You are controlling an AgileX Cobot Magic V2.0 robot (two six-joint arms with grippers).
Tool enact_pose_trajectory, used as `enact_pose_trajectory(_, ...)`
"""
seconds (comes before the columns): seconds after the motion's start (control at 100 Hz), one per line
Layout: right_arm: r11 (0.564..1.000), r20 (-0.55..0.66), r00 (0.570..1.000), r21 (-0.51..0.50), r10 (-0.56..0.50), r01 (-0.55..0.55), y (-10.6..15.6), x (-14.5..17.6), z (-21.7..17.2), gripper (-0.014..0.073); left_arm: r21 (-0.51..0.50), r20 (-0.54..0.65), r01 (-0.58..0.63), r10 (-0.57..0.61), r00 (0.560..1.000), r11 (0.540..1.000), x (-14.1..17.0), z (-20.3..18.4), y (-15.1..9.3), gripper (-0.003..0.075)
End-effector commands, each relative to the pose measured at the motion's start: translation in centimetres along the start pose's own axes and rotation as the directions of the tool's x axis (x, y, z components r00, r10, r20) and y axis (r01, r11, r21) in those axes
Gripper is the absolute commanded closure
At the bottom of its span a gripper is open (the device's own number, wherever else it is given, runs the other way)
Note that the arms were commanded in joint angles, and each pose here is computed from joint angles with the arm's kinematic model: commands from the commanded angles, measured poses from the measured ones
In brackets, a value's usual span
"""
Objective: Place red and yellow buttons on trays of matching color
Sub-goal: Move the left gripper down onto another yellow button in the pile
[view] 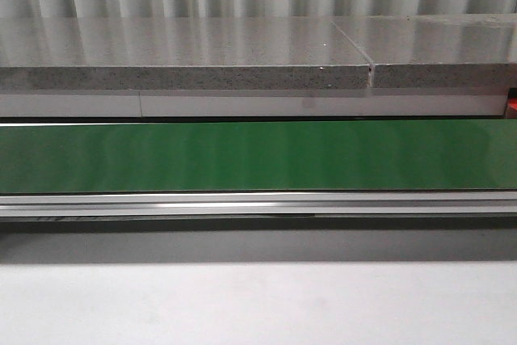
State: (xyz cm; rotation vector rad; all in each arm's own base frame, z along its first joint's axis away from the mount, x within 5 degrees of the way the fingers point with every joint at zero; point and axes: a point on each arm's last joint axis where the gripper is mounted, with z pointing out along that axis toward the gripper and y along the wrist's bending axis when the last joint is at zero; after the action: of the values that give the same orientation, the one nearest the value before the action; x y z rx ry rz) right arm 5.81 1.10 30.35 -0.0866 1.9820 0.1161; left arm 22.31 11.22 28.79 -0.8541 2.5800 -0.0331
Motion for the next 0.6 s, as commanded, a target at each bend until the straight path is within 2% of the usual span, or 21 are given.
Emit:
enact_pose_trajectory(0.0,1.0,0.088,0.996,0.01,-0.014,0.013,-0.1,-1.3,-0.3,0.0667,0.019,-0.028,0.03,-0.03,0.999,0.999,-1.1,0.1,0.5,0.0225)
enact_pose_trajectory(0.15,1.0,0.088,0.996,0.01,-0.014,0.013,-0.1,-1.3,-0.3,0.0667,-0.023,-0.168,0.074,-0.077,0.983,0.997,-2.1,2.1,2.1,0.0226)
enact_pose_trajectory(0.59,1.0,0.088,0.996,0.01,-0.014,0.013,-0.1,-1.3,-0.3,0.0667,-0.1,-0.283,0.04,-0.067,0.957,0.994,-4.4,6.2,3.4,0.0226)
